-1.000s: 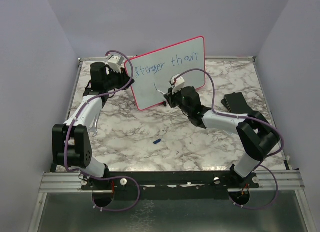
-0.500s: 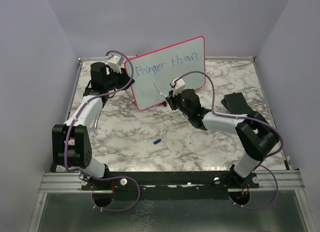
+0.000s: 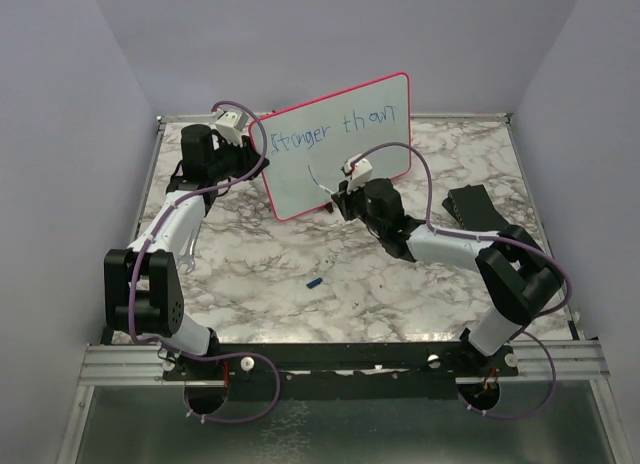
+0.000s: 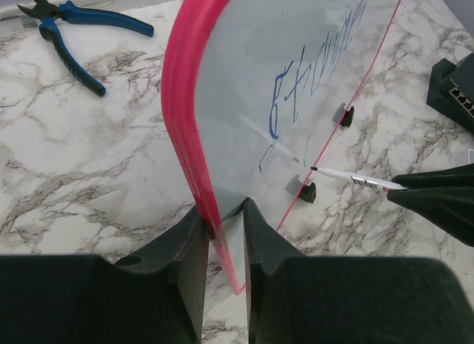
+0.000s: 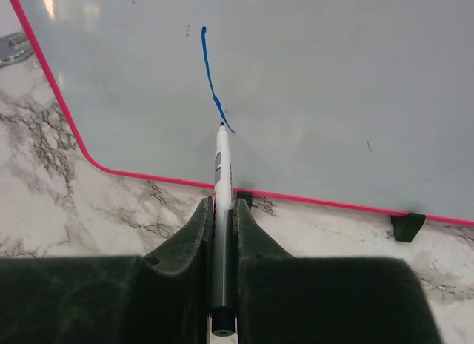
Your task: Write a sentence on the whiteboard
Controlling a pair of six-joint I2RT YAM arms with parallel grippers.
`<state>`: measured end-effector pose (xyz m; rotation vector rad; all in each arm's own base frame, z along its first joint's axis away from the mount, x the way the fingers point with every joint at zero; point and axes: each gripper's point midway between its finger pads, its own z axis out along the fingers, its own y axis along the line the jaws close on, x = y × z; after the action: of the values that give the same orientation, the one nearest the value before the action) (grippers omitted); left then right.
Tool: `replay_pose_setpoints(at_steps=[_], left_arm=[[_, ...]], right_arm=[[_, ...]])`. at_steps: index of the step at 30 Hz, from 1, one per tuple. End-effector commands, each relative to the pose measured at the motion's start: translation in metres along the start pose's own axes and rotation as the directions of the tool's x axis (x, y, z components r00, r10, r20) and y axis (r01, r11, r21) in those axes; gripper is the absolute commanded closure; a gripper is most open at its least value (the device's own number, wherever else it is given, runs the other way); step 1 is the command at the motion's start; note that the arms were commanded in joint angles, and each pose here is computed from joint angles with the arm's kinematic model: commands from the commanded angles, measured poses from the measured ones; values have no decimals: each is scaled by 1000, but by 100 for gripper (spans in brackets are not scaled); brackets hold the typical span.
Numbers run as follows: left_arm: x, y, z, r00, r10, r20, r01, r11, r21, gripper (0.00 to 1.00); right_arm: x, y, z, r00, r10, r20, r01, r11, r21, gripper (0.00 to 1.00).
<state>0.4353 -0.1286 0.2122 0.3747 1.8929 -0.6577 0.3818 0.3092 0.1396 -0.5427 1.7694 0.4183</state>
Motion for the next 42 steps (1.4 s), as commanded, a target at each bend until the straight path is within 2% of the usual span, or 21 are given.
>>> replay_pose_setpoints(at_steps=[1, 9, 23, 42], left_arm=[[10, 0, -3, 999, 21, -32, -21, 1000, -17, 95], [9, -1, -3, 999, 23, -29, -23, 1000, -14, 95], [9, -1, -3, 999, 23, -30, -24, 1000, -17, 95], [8, -1, -4, 999, 28, -27, -28, 999, -18, 95]], right_arm=[[-31, 10, -10, 997, -1, 81, 4, 999, -45, 99], [-44, 7, 0, 995, -13, 99, 15, 1000, -20, 99], [-36, 8, 13, 997, -17, 72, 18, 1000, -15, 99], [-32, -19, 9, 998, -6, 60, -2, 990, 139, 99]])
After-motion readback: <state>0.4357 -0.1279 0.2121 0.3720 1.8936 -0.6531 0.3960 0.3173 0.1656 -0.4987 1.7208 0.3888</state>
